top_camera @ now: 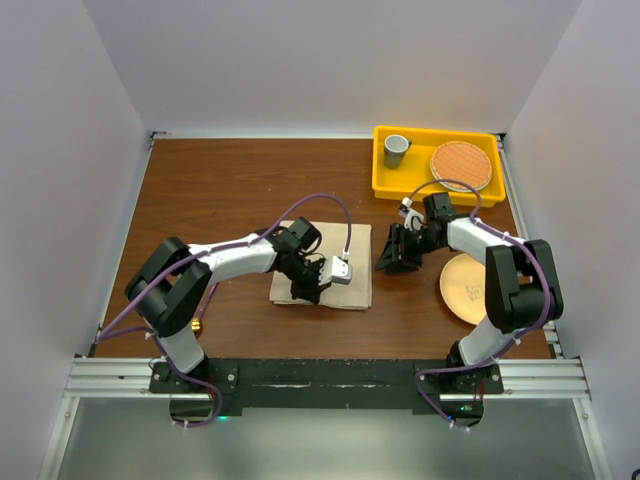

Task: Fold the napkin into a case and place the utensils inside
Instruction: Fold the rectangle-folded napkin at the center of the board.

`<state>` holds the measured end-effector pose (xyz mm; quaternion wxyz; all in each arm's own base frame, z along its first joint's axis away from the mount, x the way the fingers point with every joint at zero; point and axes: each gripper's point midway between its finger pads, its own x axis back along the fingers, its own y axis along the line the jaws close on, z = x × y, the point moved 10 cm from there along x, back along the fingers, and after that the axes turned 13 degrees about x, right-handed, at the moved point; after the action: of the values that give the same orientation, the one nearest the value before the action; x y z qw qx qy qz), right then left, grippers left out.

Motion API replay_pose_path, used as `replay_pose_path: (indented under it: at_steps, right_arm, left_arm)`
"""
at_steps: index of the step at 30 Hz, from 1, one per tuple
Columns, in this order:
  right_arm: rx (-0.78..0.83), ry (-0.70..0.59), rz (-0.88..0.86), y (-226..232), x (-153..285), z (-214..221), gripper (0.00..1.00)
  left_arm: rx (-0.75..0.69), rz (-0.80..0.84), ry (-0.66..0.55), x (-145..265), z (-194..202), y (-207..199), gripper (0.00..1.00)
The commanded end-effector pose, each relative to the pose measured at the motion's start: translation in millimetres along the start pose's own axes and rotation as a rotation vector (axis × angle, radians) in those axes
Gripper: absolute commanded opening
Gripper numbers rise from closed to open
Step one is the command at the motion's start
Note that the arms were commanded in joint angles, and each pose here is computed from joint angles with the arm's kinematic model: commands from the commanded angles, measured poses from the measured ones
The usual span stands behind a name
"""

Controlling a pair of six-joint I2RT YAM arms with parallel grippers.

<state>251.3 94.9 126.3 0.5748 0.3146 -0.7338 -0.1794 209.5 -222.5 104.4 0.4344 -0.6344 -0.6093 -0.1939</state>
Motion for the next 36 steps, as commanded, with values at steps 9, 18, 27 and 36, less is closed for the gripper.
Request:
replay_pose_path:
  at_steps: [9,18,27,36]
  right_arm:
    - [0.027,-0.002,-0.02,9.8,-6.4,-7.1,0.56]
    - [0.034,0.017,-0.021,11.1,-12.8,-5.2,0.56]
    - [0.021,0.046,-0.014,5.8,-24.4,-0.9,0.56]
    - [0.012,0.083,-0.021,0.6,-37.6,1.5,0.51]
  left_arm:
    - [-0.055,-0.04,-0.139,21.9,-36.3,-3.6,0.0]
    - [-0.048,-0.039,-0.127,13.1,-29.7,0.4,0.0]
    - [-0.029,-0.031,-0.121,5.8,-23.9,1.9,0.0]
    - [-0.023,-0.033,-0.117,4.4,-22.5,2.7,0.02]
